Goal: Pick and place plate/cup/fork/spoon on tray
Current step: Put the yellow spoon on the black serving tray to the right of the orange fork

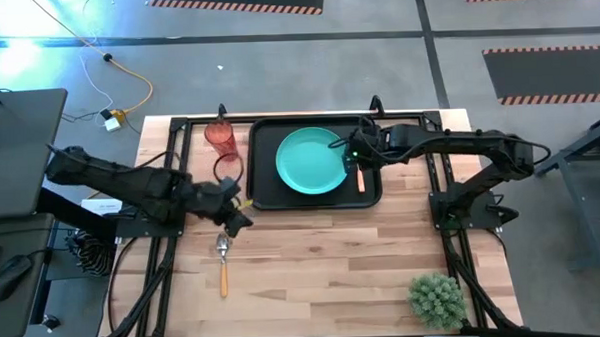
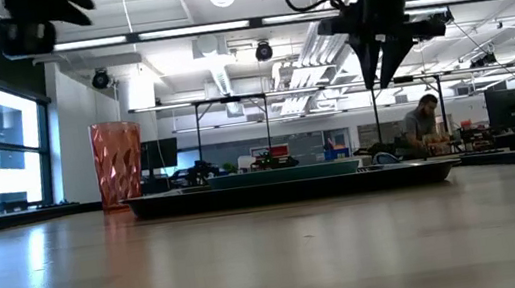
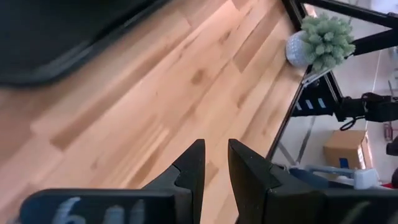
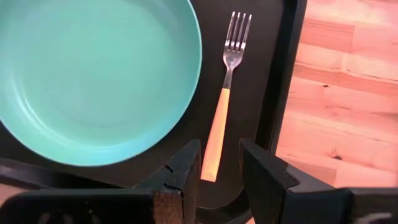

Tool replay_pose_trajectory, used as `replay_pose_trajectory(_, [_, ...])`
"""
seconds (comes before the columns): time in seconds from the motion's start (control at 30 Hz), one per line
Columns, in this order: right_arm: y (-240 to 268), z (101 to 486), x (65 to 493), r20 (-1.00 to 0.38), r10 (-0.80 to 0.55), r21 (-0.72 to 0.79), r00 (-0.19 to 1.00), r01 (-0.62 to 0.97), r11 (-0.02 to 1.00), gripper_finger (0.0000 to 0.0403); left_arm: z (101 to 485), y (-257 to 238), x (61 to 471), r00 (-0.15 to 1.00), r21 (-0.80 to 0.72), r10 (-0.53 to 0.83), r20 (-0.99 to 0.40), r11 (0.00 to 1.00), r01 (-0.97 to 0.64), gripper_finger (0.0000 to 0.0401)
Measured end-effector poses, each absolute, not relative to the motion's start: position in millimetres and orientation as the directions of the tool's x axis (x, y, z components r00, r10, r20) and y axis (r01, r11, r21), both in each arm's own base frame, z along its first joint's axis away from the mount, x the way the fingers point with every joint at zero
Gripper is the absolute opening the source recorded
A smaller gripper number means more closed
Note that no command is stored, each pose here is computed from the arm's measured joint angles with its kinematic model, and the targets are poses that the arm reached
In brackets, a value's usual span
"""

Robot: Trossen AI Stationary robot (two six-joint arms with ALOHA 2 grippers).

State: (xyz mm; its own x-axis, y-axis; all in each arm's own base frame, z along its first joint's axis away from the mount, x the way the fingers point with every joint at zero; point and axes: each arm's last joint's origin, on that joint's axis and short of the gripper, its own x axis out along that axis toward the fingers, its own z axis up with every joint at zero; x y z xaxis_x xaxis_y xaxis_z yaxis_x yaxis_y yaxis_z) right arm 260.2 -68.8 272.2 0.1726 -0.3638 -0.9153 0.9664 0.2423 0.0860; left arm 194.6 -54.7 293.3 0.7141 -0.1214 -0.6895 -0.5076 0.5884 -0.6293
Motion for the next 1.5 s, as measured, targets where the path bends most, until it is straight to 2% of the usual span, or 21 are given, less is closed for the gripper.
replay_pose_trajectory(0.2, [-63,272,262,-0.916,-0.357,0.085,0.181,0.959,0.269,0.0103,285,-76,172,0.614,-0.576,-0.11,-0.782,0.506,-0.642,0.006])
replay_pose_trajectory(0.53, [-62,272,262,-0.926,-0.327,0.058,0.191,0.925,0.374,0.0103,268,-108,155,0.464,-0.473,-0.112,-0.879,0.343,-0.812,0.006])
replay_pose_trajectory(0.77, [-62,272,262,-0.926,-0.326,0.035,0.193,0.9,0.434,0.0103,249,-124,154,0.321,-0.331,-0.085,-0.943,0.308,-0.892,0.006])
replay_pose_trajectory(1.03, [-62,272,263,-0.925,-0.326,0.019,0.195,0.881,0.472,0.0103,232,-137,161,0.235,-0.244,-0.066,-0.97,0.245,-0.938,0.006])
replay_pose_trajectory(1.5, [-62,272,263,-0.924,-0.327,0.007,0.199,0.863,0.505,0.0103,204,-151,174,0.111,-0.117,-0.039,-0.993,0.237,-0.965,0.006])
